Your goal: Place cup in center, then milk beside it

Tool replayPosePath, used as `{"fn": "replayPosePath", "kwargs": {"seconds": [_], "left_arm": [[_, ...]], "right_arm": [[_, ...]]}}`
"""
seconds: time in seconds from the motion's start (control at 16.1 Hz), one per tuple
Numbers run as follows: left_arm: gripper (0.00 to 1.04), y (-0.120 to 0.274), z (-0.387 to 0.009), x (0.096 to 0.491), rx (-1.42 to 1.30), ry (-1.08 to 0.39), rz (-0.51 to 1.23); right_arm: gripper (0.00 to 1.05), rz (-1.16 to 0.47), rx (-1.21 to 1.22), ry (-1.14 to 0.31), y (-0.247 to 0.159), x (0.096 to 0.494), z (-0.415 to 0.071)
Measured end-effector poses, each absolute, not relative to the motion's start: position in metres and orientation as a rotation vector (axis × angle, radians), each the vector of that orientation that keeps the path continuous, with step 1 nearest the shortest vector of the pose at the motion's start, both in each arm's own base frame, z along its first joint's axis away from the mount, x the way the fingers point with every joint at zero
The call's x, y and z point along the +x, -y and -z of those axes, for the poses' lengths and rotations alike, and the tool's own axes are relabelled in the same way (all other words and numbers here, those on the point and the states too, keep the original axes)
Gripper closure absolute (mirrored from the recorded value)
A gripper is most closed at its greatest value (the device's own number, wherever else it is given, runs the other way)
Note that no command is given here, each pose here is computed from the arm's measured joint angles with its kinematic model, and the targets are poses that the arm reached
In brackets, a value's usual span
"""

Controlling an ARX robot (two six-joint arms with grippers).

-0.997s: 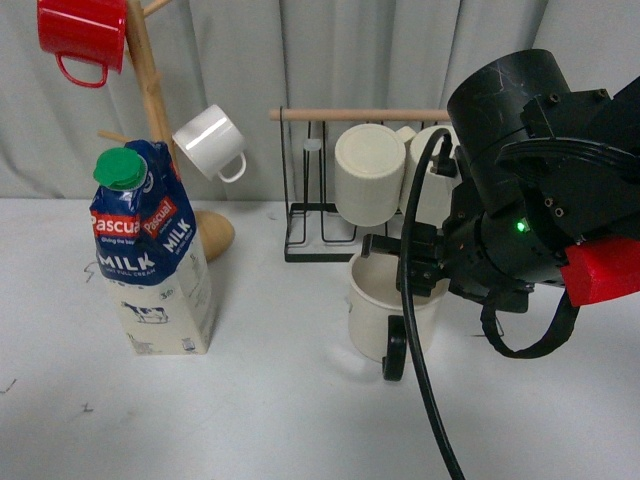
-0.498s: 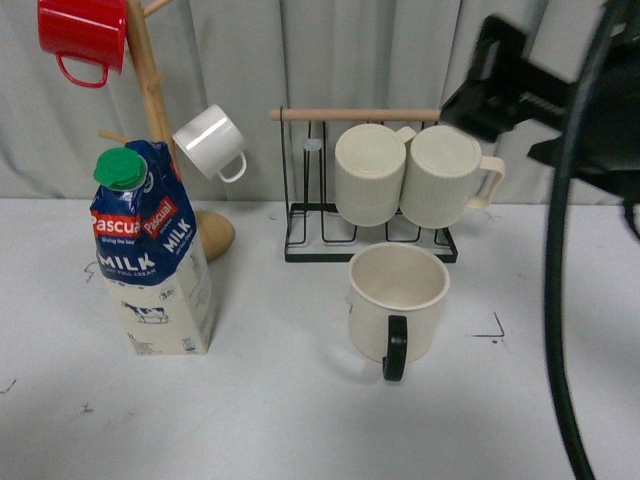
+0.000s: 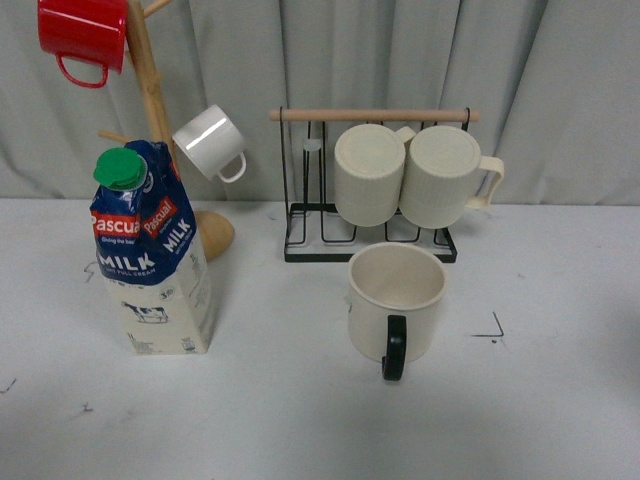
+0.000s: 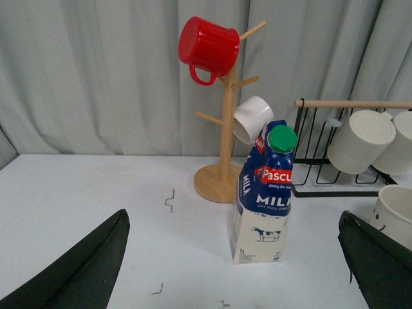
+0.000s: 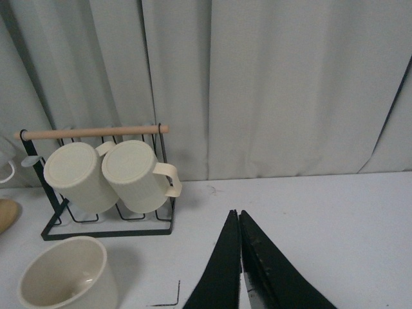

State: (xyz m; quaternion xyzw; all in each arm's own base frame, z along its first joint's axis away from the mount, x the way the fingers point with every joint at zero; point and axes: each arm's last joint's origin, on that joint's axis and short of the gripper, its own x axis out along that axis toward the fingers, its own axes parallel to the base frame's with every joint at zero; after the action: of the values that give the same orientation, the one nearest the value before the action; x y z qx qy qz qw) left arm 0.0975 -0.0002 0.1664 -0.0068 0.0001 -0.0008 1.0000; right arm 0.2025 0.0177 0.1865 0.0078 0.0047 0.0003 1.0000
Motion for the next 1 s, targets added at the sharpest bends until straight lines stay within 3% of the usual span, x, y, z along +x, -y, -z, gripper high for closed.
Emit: {"fn": "replayPosePath", "kwargs": {"seconds": [0.06, 1.0], "left_arm": [[0.07, 0.0, -0.166, 0.098, -0.014, -0.001, 0.002], [0.07, 0.0, -0.166, 0.098, -0.014, -0.001, 0.002]], "right_arm": [[1.03, 0.002, 0.008, 0.002, -0.014, 0.194, -0.186], [1.03, 0.009, 0.006, -0.005, 0.001, 0.133, -0.167]]}}
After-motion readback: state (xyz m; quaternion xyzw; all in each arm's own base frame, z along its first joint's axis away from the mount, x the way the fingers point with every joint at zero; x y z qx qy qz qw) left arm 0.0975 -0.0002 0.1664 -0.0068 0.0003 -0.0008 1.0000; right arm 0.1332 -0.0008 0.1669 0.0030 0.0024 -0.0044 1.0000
